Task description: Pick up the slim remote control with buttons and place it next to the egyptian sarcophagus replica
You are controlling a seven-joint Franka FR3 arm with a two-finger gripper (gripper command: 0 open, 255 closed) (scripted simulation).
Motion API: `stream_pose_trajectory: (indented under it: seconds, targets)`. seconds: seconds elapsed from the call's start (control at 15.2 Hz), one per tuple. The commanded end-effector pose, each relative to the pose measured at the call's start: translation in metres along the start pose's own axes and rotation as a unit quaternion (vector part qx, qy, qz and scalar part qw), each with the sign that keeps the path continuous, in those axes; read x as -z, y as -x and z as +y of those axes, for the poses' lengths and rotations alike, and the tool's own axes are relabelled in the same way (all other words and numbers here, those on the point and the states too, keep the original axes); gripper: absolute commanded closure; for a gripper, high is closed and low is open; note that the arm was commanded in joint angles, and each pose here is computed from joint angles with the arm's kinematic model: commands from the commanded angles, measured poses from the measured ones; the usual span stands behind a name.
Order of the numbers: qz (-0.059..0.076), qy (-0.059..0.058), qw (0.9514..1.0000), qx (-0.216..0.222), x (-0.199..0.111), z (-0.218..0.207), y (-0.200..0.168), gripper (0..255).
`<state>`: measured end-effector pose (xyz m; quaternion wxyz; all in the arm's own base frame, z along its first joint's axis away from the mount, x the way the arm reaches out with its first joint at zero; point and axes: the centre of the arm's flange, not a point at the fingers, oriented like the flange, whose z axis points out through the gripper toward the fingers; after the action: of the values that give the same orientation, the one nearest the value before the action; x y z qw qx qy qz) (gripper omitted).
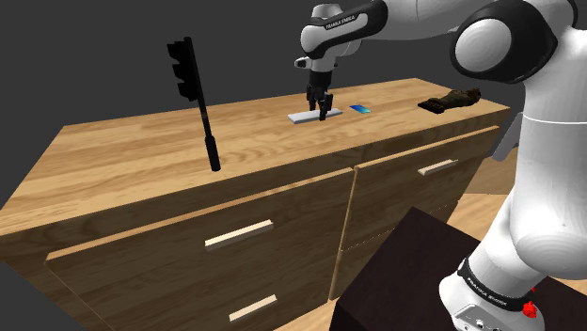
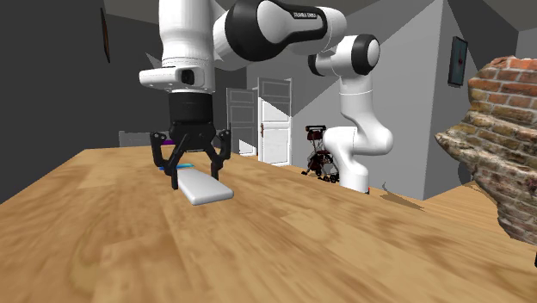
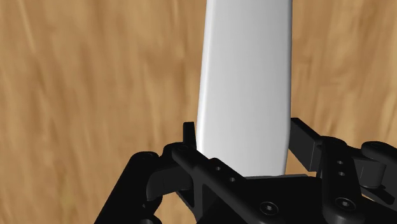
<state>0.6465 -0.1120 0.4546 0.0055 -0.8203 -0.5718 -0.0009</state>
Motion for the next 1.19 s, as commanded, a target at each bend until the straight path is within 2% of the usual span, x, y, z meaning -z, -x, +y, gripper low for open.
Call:
stream_pose_trajectory:
  seconds: [0.0, 0.4, 1.12]
  targets:
    - [0.000, 0.000, 1.0000, 0.000, 0.000, 0.000, 0.000, 255]
    - [0.000, 0.000, 1.0000, 0.000, 0.000, 0.000, 0.000, 255]
    - [0.000, 0.000, 1.0000, 0.000, 0.058, -0.001, 0.000, 255]
